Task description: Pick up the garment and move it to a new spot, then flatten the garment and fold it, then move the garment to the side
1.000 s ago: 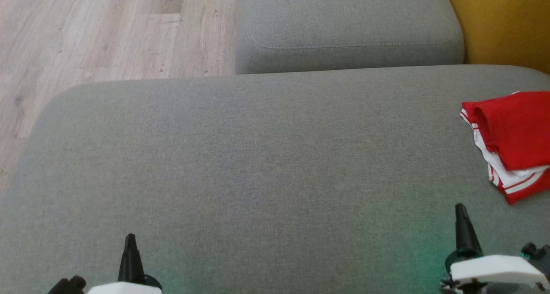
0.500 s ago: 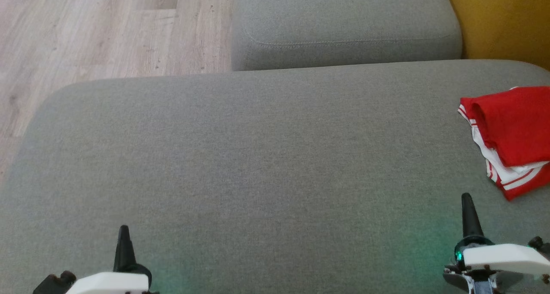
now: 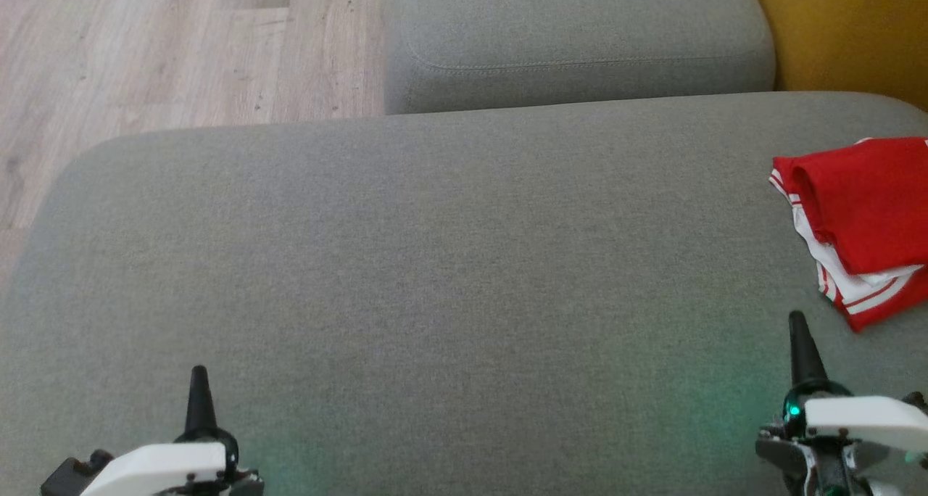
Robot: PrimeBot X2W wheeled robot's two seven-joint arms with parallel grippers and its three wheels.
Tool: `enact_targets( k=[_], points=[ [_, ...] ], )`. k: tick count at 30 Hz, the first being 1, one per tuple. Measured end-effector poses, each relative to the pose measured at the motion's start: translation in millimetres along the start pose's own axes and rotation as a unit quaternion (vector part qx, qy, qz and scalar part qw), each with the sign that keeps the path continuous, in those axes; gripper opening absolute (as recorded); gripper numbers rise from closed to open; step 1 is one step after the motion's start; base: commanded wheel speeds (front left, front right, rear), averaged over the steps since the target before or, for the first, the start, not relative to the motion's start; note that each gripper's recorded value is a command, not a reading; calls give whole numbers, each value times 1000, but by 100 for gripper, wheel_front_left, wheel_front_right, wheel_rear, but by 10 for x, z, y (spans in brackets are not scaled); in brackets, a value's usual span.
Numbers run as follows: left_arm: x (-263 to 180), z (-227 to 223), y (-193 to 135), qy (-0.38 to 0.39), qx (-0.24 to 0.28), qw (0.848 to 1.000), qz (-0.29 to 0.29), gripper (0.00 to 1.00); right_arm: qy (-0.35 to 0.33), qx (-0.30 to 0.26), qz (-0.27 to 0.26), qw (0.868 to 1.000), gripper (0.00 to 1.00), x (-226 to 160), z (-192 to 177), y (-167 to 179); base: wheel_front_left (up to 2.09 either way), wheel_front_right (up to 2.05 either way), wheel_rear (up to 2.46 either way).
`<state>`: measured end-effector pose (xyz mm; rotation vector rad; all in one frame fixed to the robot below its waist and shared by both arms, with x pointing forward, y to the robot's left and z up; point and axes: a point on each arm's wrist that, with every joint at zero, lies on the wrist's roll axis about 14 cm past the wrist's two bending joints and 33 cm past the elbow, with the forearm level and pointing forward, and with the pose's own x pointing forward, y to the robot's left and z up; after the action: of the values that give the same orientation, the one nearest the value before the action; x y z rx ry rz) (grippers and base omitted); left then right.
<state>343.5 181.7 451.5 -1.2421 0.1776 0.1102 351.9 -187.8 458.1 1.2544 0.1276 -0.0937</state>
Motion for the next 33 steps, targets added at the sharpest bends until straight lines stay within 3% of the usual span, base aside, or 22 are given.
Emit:
enact_targets(
  k=[26,33],
  points=[
    [232,147,-242,-2,-158,986,-46,0,-17,159,23,987,0,156,207,127,0,0,0],
    [256,155,-285,-1,-163,985,-52,0,-19,164,30,986,0,189,234,174,0,0,0]
  ],
)
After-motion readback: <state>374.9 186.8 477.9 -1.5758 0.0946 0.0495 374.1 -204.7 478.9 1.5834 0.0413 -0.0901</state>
